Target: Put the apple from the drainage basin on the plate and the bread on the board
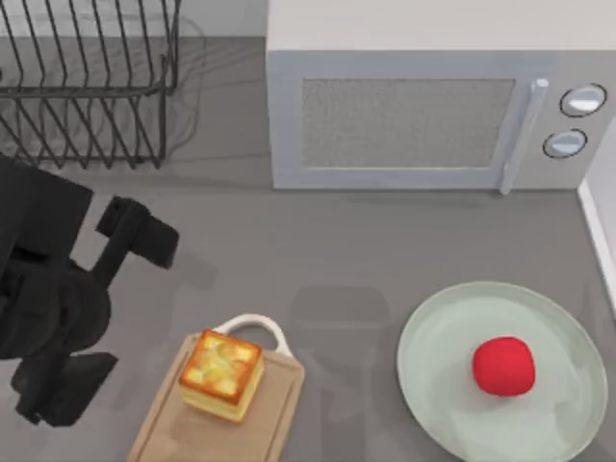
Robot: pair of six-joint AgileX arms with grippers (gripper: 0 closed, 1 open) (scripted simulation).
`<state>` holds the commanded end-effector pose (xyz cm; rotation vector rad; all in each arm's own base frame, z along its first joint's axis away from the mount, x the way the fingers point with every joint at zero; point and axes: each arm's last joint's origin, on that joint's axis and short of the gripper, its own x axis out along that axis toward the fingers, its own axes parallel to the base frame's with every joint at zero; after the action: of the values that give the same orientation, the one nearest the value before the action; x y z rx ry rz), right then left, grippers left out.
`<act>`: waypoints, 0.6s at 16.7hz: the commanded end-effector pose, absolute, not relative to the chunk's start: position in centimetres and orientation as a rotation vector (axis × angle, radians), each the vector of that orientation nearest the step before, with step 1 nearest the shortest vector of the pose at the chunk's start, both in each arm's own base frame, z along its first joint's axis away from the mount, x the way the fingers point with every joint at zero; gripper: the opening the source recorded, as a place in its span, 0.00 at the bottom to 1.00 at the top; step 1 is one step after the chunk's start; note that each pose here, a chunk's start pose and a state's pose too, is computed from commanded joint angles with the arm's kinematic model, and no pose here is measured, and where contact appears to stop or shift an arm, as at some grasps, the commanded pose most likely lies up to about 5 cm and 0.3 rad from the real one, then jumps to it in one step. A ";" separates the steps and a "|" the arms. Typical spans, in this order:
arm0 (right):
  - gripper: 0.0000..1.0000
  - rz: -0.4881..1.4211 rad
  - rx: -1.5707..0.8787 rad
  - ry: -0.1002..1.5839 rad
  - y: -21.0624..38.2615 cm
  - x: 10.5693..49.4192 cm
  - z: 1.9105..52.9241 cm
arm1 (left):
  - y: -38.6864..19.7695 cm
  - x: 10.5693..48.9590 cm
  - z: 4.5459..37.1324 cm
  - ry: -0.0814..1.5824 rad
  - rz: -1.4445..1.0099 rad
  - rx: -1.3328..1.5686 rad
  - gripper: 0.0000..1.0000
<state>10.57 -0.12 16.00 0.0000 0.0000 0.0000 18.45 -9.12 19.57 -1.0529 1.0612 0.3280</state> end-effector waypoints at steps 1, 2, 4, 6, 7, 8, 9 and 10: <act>1.00 0.000 0.000 0.000 -0.1 10.6 16.0 | -8.0 17.7 19.6 1.007 0.240 -0.982 1.00; 1.00 0.000 0.000 0.000 -0.1 10.6 16.0 | -6.9 16.8 19.5 0.943 0.159 -0.903 1.00; 1.00 0.000 0.000 0.000 -0.1 10.6 16.0 | -5.0 15.1 19.1 0.792 0.028 -0.730 1.00; 1.00 0.000 0.000 0.000 -0.1 10.6 16.0 | -3.5 13.6 18.4 0.620 -0.054 -0.552 1.00; 1.00 0.000 0.000 0.000 -0.1 10.6 16.0 | -2.9 13.0 18.1 0.531 -0.076 -0.468 1.00; 1.00 0.000 0.000 0.000 -0.1 10.6 16.0 | -2.3 12.4 17.7 0.442 -0.087 -0.388 1.00; 1.00 0.000 0.000 0.000 -0.1 10.6 16.0 | -1.8 11.9 17.4 0.357 -0.088 -0.314 1.00; 1.00 0.000 0.000 0.000 -0.1 10.6 16.0 | -1.4 11.5 17.1 0.277 -0.081 -0.246 1.00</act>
<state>10.57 -0.12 16.00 0.0000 0.0000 0.0000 11.51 -1.43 17.08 -0.2457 0.2774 -0.0813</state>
